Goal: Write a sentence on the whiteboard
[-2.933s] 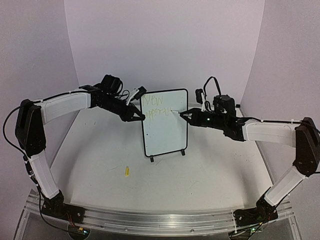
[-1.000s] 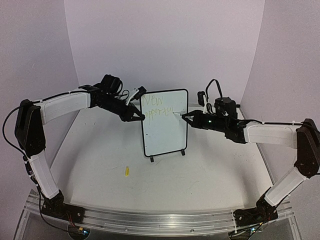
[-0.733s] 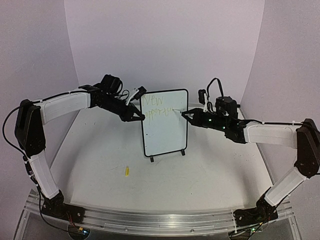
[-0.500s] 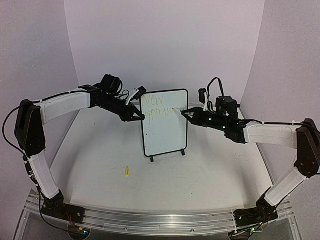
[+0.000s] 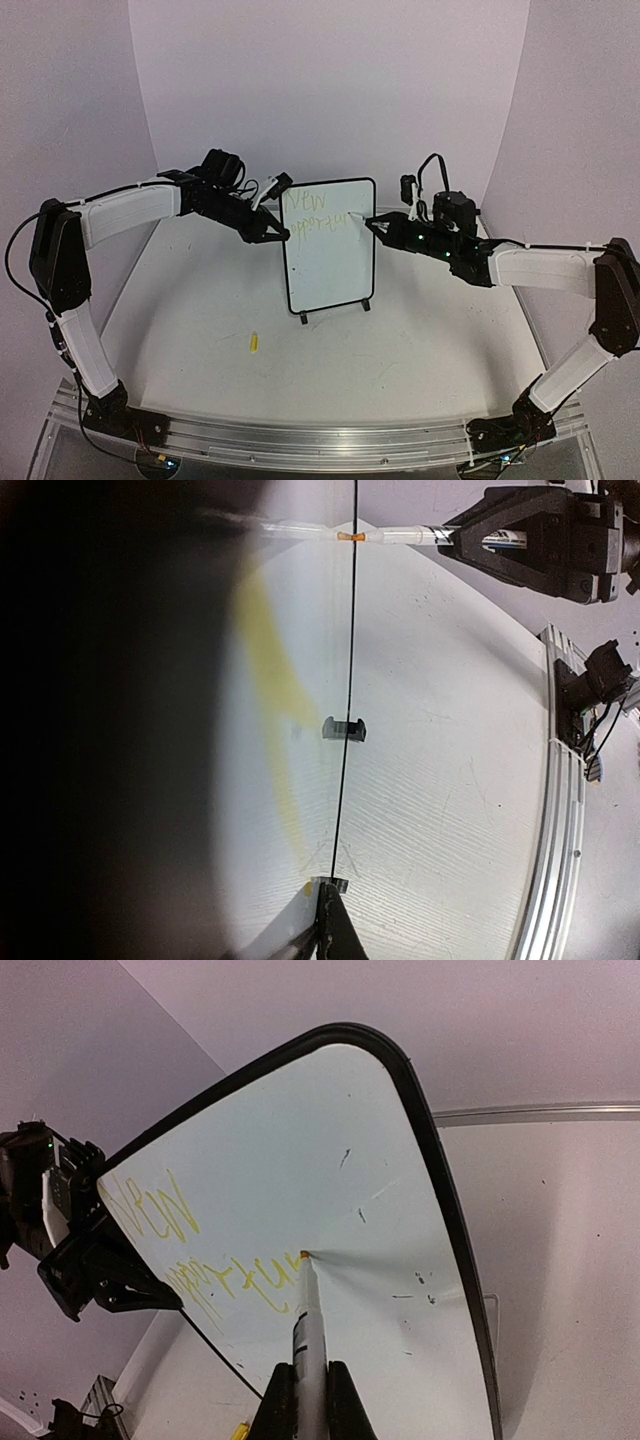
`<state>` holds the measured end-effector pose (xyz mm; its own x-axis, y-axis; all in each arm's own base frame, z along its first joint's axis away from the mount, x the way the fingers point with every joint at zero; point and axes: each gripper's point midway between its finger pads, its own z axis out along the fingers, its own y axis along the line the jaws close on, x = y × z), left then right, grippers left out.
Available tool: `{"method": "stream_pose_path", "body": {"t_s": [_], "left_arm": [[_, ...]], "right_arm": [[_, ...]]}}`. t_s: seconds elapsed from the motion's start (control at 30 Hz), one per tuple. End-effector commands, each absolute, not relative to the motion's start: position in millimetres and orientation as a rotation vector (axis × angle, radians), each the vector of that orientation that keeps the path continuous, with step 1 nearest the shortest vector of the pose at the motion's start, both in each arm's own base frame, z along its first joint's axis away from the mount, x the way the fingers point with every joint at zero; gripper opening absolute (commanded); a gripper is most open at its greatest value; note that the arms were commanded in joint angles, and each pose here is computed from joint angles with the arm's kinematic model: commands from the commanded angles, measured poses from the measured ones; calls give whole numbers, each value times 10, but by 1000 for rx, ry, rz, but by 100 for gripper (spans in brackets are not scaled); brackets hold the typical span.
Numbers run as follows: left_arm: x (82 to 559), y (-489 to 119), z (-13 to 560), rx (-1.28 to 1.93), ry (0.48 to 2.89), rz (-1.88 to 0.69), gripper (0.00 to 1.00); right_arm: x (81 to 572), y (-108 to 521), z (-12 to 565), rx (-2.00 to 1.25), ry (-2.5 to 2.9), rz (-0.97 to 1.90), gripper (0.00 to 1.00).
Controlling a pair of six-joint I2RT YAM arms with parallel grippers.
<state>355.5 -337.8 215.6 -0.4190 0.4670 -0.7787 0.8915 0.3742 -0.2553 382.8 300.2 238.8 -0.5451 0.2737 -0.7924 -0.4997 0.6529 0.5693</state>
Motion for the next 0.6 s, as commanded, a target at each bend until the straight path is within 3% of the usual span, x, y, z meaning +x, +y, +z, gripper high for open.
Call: {"method": "stream_pose_path", "body": {"t_s": [0.0,0.57], "left_arm": [[3504,-3233,2069,1197,2085,-792,0],[3512,-3233,2046,1196,2090,-792,0]], "right_arm": [[3904,2894,2453,-114,1870,965,0],[3804,2878,2043,-111,1979,964,0]]}}
